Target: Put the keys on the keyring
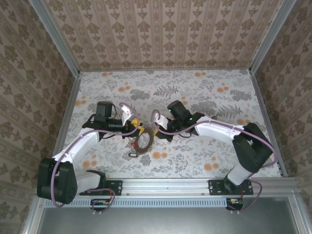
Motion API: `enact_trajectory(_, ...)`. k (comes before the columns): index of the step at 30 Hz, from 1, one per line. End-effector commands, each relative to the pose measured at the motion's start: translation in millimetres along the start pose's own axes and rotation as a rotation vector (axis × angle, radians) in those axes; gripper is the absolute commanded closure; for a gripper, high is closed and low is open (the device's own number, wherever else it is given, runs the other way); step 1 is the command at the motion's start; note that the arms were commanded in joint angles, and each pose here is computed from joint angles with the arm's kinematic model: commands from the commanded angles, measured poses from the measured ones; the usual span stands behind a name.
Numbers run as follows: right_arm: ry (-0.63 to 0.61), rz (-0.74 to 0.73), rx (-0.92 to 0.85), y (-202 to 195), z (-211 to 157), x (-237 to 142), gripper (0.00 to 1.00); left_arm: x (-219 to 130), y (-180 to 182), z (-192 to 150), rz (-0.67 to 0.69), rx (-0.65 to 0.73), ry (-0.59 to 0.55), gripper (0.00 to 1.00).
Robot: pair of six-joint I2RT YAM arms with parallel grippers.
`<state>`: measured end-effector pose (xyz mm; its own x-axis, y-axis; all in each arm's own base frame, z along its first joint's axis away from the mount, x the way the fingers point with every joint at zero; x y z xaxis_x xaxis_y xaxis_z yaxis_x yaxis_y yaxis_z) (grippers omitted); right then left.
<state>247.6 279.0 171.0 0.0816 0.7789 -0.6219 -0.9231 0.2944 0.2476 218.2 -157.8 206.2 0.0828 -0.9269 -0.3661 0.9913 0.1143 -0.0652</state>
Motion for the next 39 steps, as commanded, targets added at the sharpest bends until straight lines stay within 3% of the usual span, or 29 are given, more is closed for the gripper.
enact_trajectory(1, -0.088, 0.042, -0.148, 18.2, 10.6, -18.0, 1.00, -3.5, -10.1, 21.0, -0.067, 0.166, -0.081, 0.60)
enact_trajectory(14, -0.342, 0.032, -0.375, 59.8, 42.7, -81.1, 1.00, 4.0, -34.1, 48.1, -0.080, 0.354, -0.102, 0.52)
enact_trajectory(25, -0.478, 0.085, -0.475, 83.2, 60.2, -112.2, 1.00, 9.9, -62.9, 81.9, -0.036, 0.501, -0.150, 0.54)
enact_trajectory(39, -0.428, 0.026, -0.590, 90.2, 67.8, -119.9, 1.00, 4.5, -71.0, 98.5, 0.011, 0.642, -0.127, 0.68)
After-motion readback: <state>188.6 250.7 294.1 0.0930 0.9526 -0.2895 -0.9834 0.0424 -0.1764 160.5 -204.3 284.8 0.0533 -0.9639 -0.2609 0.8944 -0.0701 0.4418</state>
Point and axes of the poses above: each hand's point on the last joint's axis, 136 mm out from that joint toward the fingers, its own x axis out along the fingers, its own y axis along the line the jaws close on, z = x × y, the point moved 7 cm from there along -x, back along the fingers, and after that the axes turned 10 degrees about x, right-handed, at the moved point
